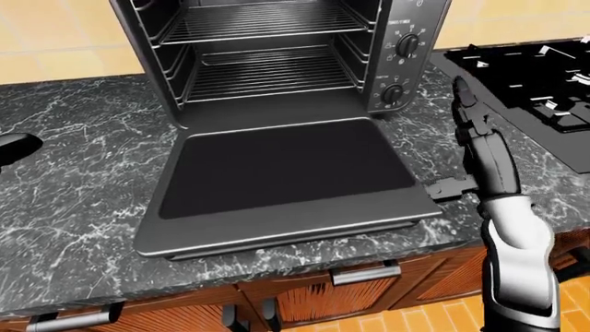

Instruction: Close the toaster oven door.

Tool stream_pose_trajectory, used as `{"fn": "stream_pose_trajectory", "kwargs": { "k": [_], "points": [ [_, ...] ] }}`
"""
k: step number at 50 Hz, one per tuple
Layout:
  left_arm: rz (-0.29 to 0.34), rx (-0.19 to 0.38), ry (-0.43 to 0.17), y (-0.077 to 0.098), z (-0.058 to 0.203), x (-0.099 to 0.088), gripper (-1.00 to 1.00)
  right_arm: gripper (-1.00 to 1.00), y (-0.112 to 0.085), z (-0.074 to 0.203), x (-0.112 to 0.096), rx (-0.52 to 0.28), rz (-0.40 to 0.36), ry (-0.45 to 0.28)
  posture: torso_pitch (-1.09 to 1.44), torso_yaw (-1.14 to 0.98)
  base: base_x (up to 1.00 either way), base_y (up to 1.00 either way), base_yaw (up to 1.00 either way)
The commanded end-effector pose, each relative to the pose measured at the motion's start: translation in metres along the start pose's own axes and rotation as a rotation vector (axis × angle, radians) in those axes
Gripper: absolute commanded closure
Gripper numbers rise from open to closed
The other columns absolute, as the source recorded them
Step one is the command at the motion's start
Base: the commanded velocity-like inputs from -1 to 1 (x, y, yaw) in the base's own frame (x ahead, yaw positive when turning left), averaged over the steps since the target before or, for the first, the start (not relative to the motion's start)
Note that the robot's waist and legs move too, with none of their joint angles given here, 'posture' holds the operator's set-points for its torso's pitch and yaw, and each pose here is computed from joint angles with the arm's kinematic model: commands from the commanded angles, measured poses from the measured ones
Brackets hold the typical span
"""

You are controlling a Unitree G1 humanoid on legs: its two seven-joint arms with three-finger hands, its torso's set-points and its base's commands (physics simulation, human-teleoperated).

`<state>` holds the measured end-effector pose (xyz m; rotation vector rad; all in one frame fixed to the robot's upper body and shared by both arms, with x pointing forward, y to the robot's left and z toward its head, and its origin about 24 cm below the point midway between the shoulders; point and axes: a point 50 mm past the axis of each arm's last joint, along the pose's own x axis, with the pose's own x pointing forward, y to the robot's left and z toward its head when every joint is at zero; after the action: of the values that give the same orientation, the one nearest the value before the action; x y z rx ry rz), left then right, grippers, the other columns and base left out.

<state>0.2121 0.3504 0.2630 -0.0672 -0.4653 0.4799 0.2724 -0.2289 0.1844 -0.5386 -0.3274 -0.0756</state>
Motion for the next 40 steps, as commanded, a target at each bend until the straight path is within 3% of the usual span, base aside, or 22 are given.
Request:
{"fn": "stream_pose_trajectory", "kwargs": {
  "k": [1, 5, 12, 21, 40],
  "points": [
    [-0.015, 0.008, -0.085, -0.003, 0.018, 0.0, -1.0, -1.0, 0.001, 0.014, 0.003, 0.032, -0.003, -0.071, 0.0, 0.0, 0.0, 0.0, 0.0],
    [-0.015, 0.009, -0.085, -0.002, 0.018, 0.0, -1.0, -1.0, 0.013, 0.009, 0.005, 0.122, 0.03, -0.035, 0.0, 0.0, 0.0, 0.0, 0.0],
    [-0.013, 0.008, -0.087, -0.002, 0.018, 0.0, -1.0, -1.0, 0.024, 0.011, 0.012, 0.156, 0.028, -0.042, 0.0, 0.0, 0.0, 0.0, 0.0],
    [-0.011, 0.007, -0.088, -0.001, 0.019, 0.001, -1.0, -1.0, 0.012, 0.037, 0.021, 0.155, -0.019, -0.113, 0.0, 0.0, 0.0, 0.0, 0.0],
    [-0.007, 0.007, -0.089, 0.0, 0.02, 0.001, -1.0, -1.0, -0.006, 0.067, 0.026, 0.194, -0.082, -0.188, 0.0, 0.0, 0.0, 0.0, 0.0]
  ]
}}
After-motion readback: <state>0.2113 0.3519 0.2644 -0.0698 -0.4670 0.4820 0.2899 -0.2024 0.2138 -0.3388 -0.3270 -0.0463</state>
